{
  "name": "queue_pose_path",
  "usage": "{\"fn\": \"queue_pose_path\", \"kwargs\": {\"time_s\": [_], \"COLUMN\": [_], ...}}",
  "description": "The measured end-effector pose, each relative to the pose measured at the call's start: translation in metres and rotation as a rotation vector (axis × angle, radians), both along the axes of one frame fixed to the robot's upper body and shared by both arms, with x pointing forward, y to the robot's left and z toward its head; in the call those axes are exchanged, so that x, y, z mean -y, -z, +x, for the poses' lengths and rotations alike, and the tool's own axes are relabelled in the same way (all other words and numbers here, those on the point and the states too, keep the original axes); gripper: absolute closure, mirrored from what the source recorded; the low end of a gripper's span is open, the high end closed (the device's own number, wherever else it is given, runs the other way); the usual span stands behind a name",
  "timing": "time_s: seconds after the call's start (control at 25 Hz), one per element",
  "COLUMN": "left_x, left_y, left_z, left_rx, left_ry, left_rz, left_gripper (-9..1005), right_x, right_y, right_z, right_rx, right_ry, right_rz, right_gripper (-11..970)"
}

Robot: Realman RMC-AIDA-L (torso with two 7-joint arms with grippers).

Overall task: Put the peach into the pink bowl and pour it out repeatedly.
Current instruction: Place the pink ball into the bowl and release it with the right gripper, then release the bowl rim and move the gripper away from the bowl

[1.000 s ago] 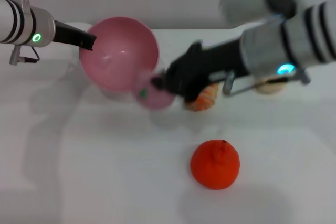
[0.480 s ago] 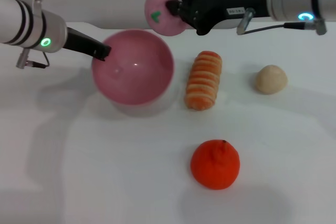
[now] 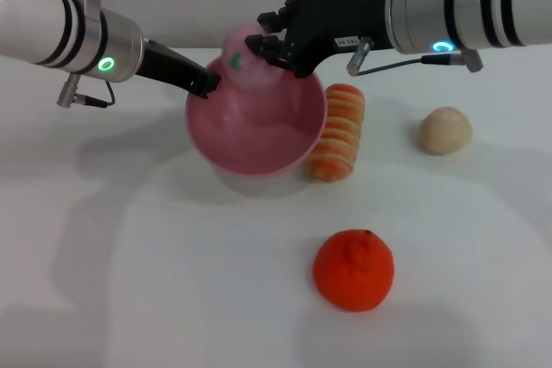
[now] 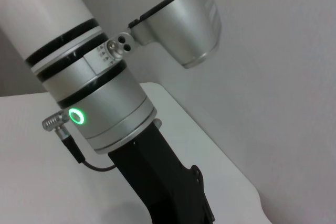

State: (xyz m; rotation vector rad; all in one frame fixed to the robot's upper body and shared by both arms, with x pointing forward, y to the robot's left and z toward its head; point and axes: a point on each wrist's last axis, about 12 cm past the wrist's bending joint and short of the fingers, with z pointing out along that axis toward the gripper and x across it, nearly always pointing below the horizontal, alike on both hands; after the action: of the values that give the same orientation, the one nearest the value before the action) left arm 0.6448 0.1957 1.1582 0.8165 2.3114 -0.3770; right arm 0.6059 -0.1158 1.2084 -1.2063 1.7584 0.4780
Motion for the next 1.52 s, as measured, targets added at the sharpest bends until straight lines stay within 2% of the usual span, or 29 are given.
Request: {"fn": "queue_pose_path", "kwargs": {"time_s": [0.04,0.16,0.36,0.52,0.84,1.04,1.2,1.32,1.36,1.4,1.52], "left_x": [0.000,0.001,0.001,0.000,0.000,-0.001,-0.001,-0.001,-0.001,-0.001,-0.002], "left_y": [0.000,-0.001,-0.001,-0.001,0.000,0.000,0.000,0.000,0.001,0.001,0.002], "left_z": [0.000,0.000,0.001,0.001,0.001,0.002,0.002,0.002,0.003,0.003,0.002], "left_rx": [0.001,0.003,0.006,0.007,0.003,0.002,0.003,0.005,0.006,0.006,0.002], "left_ry": [0.000,0.000,-0.003,-0.005,-0.017,-0.023,-0.025,-0.028,-0.030,-0.030,-0.032], "left_rz": [-0.002,-0.007,-0.009,-0.010,-0.017,-0.020,-0.021,-0.021,-0.021,-0.021,-0.021], "left_gripper": [939,936,932,928,920,915,912,909,908,907,904], "right_x": [-0.001,0.000,0.006,0.013,0.043,0.076,0.106,0.129,0.146,0.146,0.172], "right_y": [0.000,0.000,-0.006,-0.011,-0.023,-0.031,-0.032,-0.025,-0.015,-0.015,0.002], "right_z": [0.000,0.000,-0.002,-0.004,-0.006,-0.008,-0.019,-0.025,-0.028,-0.028,-0.029], "right_rx": [0.002,0.009,0.036,0.074,0.183,0.267,0.438,0.572,0.649,0.649,0.707], "right_ry": [0.001,0.004,0.021,0.044,0.141,0.172,0.179,0.221,0.281,0.281,0.409], "right_rz": [0.000,0.002,0.018,0.035,0.111,0.311,0.515,0.623,0.681,0.681,0.770], "right_gripper": [870,658,482,482,481,481,482,482,482,482,482]}}
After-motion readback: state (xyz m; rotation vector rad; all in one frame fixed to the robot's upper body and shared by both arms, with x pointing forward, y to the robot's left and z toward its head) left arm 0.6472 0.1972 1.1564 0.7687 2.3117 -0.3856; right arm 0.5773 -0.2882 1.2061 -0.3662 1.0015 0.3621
